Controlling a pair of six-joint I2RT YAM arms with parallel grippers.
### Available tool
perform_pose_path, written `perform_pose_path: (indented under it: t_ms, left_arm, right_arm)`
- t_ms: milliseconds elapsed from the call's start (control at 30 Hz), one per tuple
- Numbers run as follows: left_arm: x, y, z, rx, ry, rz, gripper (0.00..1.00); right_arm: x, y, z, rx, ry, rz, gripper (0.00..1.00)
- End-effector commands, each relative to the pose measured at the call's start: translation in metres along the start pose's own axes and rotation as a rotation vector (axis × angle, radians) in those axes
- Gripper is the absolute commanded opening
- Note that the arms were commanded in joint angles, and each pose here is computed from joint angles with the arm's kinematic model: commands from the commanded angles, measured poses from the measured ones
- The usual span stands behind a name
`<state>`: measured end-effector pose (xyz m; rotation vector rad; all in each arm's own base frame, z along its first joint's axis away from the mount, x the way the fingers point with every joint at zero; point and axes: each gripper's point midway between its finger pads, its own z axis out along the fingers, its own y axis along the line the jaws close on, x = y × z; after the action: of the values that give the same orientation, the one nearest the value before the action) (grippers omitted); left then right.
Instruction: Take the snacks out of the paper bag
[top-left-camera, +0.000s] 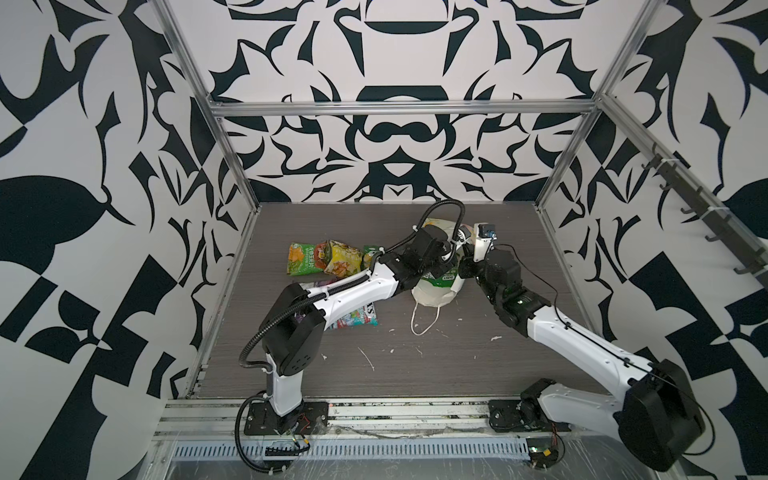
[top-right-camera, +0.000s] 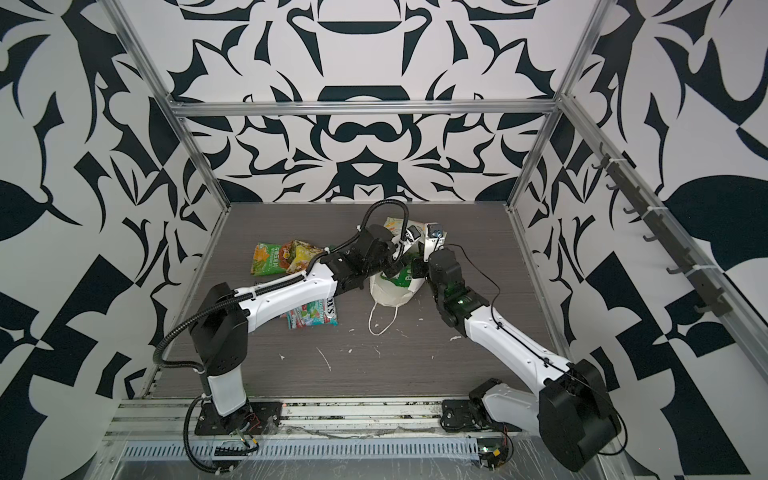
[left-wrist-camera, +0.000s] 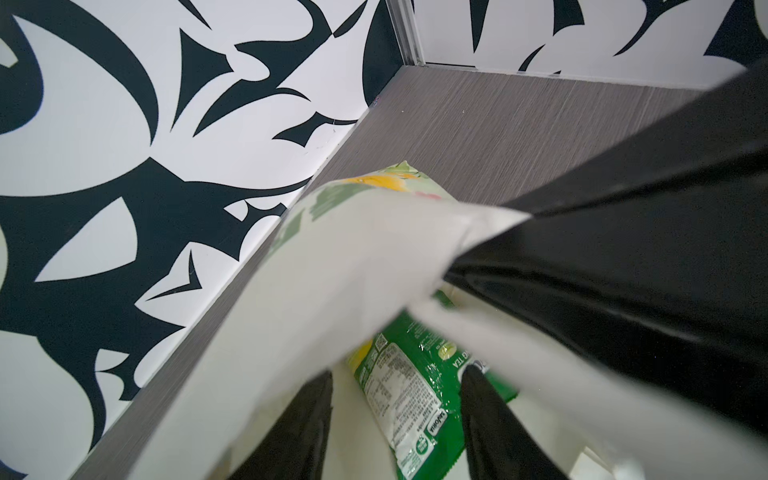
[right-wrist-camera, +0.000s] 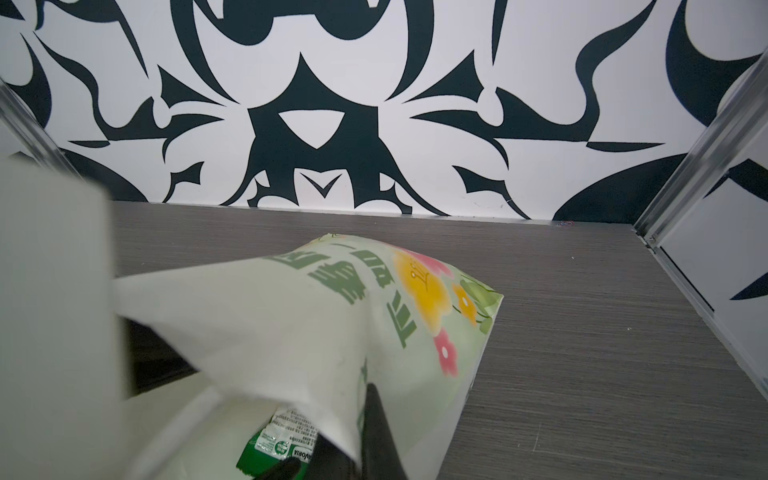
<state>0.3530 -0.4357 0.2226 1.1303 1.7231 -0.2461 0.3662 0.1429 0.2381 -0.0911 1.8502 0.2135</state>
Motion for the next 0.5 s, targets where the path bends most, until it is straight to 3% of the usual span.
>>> perform_pose_path:
  t_ms: [0,467]
  left_arm:
    - [-0.011,0.007,-0.011,-0.034,-0.034,0.003,0.54]
    - [0.02,0.013,-0.003,-0.082,0.066,0.037,0.5]
  right_arm:
    - [-0.043,0.01,-0.015,-0.053,-0.091,0.061,0.0]
    - [-0.056,-0.002,-0.038,-0.096,-0.067,0.17,0.0]
